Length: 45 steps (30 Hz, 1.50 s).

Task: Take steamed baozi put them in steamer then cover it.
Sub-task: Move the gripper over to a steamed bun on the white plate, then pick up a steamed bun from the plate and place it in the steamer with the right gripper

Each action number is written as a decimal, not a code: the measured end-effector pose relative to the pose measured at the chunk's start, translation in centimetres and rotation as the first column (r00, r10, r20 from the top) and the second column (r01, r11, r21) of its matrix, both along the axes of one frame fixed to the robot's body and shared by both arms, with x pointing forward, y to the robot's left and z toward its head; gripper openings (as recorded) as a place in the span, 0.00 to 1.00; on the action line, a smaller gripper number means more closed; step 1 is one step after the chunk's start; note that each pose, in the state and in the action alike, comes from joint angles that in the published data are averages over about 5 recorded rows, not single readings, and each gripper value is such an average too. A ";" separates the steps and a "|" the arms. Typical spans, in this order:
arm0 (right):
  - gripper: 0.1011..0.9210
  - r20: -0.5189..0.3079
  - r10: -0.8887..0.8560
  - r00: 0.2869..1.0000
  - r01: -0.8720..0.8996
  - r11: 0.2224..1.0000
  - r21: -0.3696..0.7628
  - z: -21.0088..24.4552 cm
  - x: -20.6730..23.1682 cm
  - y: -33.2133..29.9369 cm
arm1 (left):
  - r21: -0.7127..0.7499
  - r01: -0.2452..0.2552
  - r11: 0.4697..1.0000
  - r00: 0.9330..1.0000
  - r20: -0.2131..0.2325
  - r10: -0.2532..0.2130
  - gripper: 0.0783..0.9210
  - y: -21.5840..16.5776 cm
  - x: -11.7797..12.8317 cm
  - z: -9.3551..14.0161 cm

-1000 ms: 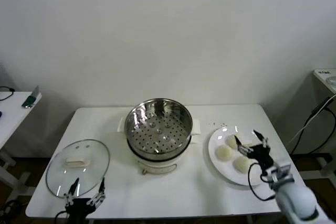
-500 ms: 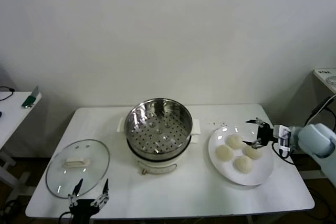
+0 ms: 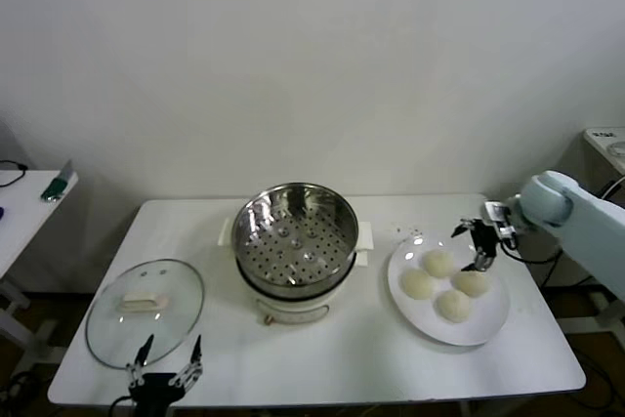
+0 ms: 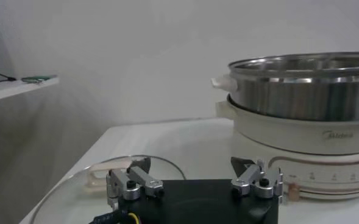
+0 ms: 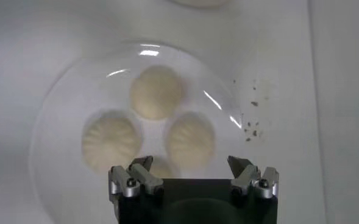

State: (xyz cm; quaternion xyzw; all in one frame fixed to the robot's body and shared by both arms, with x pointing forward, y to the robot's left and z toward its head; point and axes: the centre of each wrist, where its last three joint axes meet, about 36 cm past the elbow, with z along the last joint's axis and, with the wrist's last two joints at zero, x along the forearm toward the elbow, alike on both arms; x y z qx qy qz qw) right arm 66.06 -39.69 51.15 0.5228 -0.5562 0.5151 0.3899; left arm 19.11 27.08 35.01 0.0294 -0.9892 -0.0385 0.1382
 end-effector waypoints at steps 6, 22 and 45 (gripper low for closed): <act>0.88 -0.037 0.008 0.999 -0.011 0.998 -0.065 -1.6 2.1 1.5 | 0.004 -0.001 1.000 1.000 -0.002 0.001 0.88 0.3 0.1 -0.2; 0.87 -0.062 -0.032 0.998 0.025 0.994 -0.110 -5.6 3.4 3.2 | 0.012 0.009 1.000 1.000 -0.015 -0.009 0.88 0.6 0.6 -0.6; 0.67 0.102 0.270 0.957 -0.266 0.962 -0.055 11.9 6.3 10.0 | 0.031 0.027 0.999 1.000 -0.009 -0.027 0.88 0.7 0.8 -0.1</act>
